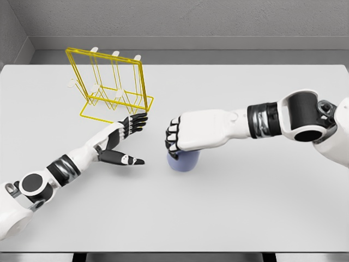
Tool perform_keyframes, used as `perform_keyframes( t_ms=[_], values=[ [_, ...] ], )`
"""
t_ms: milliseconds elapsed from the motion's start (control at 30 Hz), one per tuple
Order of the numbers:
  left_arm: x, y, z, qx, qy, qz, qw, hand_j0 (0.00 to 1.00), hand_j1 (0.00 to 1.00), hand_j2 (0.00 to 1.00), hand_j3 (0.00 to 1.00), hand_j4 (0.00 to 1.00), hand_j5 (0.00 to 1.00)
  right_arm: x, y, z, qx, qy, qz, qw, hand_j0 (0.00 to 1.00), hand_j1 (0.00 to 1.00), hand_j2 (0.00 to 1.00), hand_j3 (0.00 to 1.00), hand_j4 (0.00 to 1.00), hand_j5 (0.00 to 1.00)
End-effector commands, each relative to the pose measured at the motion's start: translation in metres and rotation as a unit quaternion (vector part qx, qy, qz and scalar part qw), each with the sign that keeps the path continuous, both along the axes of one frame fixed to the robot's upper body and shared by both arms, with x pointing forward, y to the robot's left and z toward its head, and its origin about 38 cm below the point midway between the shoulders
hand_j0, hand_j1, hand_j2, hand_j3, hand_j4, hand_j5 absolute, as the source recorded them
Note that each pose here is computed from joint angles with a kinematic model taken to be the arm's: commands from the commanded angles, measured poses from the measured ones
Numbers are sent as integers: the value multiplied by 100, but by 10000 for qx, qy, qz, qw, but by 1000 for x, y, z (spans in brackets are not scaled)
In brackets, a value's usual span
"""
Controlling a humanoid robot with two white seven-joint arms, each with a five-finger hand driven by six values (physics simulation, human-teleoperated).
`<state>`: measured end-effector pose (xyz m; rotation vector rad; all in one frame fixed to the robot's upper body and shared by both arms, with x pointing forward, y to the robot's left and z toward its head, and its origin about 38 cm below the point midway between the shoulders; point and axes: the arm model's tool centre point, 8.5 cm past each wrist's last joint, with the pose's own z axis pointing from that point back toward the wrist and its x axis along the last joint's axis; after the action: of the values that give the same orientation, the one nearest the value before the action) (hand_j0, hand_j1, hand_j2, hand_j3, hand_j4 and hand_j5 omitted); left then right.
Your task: Place the cup on the cup holder with both arms
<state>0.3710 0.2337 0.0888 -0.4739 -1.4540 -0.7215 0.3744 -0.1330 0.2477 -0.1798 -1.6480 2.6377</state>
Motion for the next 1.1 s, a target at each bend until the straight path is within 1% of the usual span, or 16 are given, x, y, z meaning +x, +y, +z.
perform_keyframes(
  t_ms=[0, 200, 233, 300, 400, 667, 700, 767, 800, 833, 1067],
  values=[
    [0, 1, 0, 1, 5, 3, 10000, 100, 100, 100, 100, 100, 100, -2, 5, -4, -47, -11, 50, 10000, 50, 50, 50, 50, 50, 50],
    [-1, 1, -1, 7, 9, 1, 10000, 100, 100, 100, 100, 100, 100, -3, 5, -18, -219, 23, 52, 9997, 50, 50, 50, 50, 50, 50],
    [0, 1, 0, 4, 3, 6, 10000, 100, 100, 100, 100, 100, 100, -3, 4, -20, -280, -4, 37, 9996, 50, 50, 50, 50, 50, 50],
    [-1, 1, -1, 7, 9, 1, 10000, 100, 100, 100, 100, 100, 100, 2, 0, -28, -326, 81, -76, 9994, 50, 50, 50, 50, 50, 50],
    [-1, 1, -1, 7, 9, 1, 10000, 100, 100, 100, 100, 100, 100, 6, -3, -31, -348, 115, -152, 9992, 50, 50, 50, 50, 50, 50],
    [-1, 1, -1, 13, 5, -1, 10000, 100, 100, 100, 100, 100, 100, 11, -6, -33, -374, 154, -241, 9989, 52, 52, 52, 52, 52, 52],
    [-1, 1, -1, 13, 5, -1, 10000, 100, 100, 100, 100, 100, 100, 11, -7, -33, -376, 151, -241, 9989, 57, 57, 57, 57, 57, 57],
    [-1, 0, -1, 15, 10, -6, 10000, 100, 100, 100, 100, 100, 100, 10, -6, -34, -380, 157, -235, 9989, 78, 78, 78, 78, 78, 78],
    [-1, 0, -1, 21, 6, -8, 10000, 100, 100, 100, 100, 100, 100, 9, -6, -35, -375, 167, -222, 9989, 93, 93, 93, 93, 93, 93],
    [-1, 0, -1, 21, 6, -8, 10000, 100, 100, 100, 100, 100, 100, 8, -6, -36, -378, 177, -212, 9989, 99, 99, 99, 99, 99, 99],
    [-1, 0, 0, 20, -7, -11, 10000, 100, 100, 100, 100, 100, 100, 9, -11, -33, -381, 150, -269, 9988, 99, 99, 99, 99, 99, 99]
  ],
)
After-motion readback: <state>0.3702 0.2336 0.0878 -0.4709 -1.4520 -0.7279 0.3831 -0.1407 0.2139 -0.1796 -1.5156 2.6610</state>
